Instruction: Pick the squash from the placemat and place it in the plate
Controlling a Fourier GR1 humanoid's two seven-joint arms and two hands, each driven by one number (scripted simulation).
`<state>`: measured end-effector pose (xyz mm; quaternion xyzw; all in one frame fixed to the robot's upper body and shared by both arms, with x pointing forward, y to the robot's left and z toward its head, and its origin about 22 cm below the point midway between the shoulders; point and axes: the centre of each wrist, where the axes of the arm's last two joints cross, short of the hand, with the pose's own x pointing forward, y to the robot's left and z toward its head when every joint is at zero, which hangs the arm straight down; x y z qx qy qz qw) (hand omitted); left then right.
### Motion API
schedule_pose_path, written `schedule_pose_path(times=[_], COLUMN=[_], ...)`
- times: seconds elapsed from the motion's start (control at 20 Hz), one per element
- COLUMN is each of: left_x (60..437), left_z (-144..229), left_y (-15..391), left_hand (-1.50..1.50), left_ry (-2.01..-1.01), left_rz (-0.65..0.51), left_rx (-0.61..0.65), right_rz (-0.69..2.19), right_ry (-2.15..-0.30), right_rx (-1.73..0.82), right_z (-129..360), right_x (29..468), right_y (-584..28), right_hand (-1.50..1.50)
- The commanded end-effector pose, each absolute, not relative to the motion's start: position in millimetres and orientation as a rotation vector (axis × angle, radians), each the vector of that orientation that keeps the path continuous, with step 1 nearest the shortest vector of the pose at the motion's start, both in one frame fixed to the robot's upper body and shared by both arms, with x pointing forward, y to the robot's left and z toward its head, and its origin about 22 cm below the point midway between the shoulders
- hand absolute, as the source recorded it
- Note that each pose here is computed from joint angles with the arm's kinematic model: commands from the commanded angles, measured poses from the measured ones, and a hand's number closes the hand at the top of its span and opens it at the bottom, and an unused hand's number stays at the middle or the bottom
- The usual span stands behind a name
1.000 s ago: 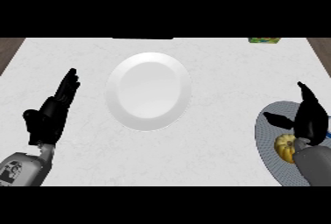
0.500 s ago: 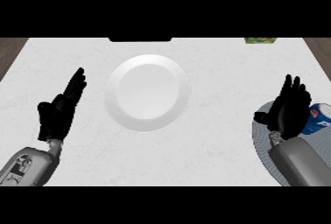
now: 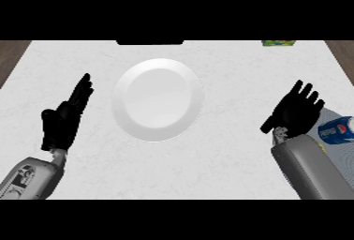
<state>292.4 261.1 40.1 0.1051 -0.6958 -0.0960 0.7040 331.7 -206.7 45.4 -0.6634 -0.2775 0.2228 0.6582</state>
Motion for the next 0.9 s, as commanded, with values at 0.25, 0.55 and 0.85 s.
schedule_pose_path(times=[0.25, 0.55, 0.85], left_x=[290, 288, 295], left_z=[38, 25, 33], left_y=[261, 253, 264], left_hand=[0.0, 0.0, 0.0], left_ry=[-1.547, -1.541, -1.55], left_rz=[-0.205, -0.197, -0.196], left_rx=[0.242, 0.234, 0.242], right_rz=[0.439, 0.431, 0.455], right_ry=[-0.229, -0.179, -0.057], right_rx=[-1.446, -1.406, -1.36], right_z=[78, 78, 59], right_x=[343, 338, 326], right_y=[-195, -213, -233], right_hand=[-1.5, -1.5, -1.5])
